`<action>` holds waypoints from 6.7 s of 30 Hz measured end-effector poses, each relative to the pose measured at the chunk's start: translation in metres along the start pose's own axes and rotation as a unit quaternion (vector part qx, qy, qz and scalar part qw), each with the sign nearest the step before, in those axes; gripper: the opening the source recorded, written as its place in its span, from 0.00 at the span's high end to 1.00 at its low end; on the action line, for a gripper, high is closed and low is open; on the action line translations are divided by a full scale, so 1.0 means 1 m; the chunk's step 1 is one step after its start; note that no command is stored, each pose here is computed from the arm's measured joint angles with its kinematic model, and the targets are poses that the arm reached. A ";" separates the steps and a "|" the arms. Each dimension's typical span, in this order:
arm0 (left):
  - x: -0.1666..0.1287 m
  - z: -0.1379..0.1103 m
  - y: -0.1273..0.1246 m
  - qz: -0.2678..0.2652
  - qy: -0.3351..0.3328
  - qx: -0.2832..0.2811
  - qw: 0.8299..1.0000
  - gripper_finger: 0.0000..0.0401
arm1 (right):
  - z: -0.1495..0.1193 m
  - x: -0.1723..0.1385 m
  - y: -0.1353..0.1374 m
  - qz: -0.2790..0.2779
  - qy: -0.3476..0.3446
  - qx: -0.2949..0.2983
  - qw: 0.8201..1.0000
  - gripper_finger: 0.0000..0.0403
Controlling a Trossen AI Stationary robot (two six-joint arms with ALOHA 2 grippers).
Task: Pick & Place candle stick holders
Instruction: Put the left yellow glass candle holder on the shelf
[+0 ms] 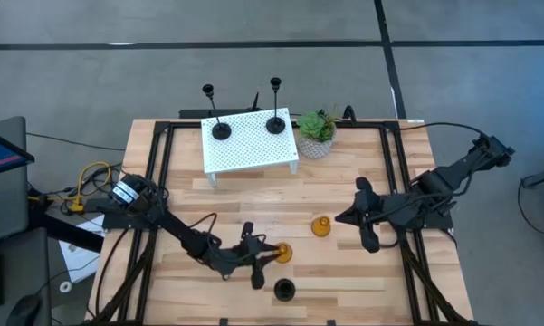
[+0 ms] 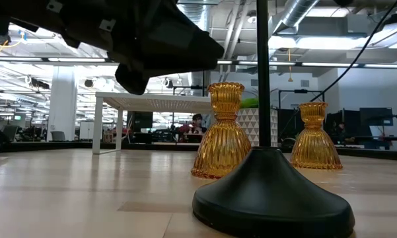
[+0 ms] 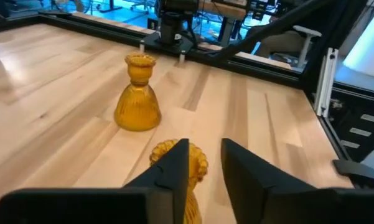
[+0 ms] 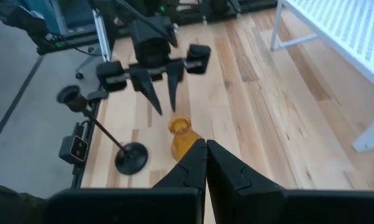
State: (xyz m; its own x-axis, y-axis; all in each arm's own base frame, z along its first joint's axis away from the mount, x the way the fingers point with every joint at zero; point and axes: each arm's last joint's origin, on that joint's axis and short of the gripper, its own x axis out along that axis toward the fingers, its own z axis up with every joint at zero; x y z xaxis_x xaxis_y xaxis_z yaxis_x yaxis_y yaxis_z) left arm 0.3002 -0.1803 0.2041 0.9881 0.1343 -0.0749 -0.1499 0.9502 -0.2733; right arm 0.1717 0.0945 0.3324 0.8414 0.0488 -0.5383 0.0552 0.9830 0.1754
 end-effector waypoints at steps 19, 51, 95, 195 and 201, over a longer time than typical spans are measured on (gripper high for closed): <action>0.003 -0.010 0.009 0.025 0.048 0.004 0.999 0.56 | -0.007 0.000 -0.004 -0.018 0.032 0.009 0.999 1.00; 0.042 0.000 0.052 -0.031 0.068 -0.029 0.997 0.29 | -0.006 0.000 -0.005 -0.031 0.025 0.009 0.999 1.00; 0.058 -0.007 0.047 -0.038 0.053 -0.010 0.998 0.57 | -0.006 0.000 -0.005 -0.033 0.023 0.009 0.999 1.00; -0.025 0.150 0.203 0.493 -0.096 -0.008 0.865 0.65 | -0.006 0.000 -0.007 -0.068 0.007 0.010 0.998 1.00; -0.026 0.145 0.207 0.497 -0.098 -0.014 0.862 0.65 | -0.007 -0.001 -0.008 -0.071 0.013 0.007 0.997 1.00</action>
State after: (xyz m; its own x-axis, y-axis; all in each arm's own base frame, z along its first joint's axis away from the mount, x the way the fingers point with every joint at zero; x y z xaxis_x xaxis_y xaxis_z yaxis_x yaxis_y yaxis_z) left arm 0.2487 0.0537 0.2888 0.3567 0.9261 -0.1229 -0.9243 0.3308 -0.1903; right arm 0.1671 0.0879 0.3258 0.8108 -0.0861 -0.5790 0.1803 0.9778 0.1070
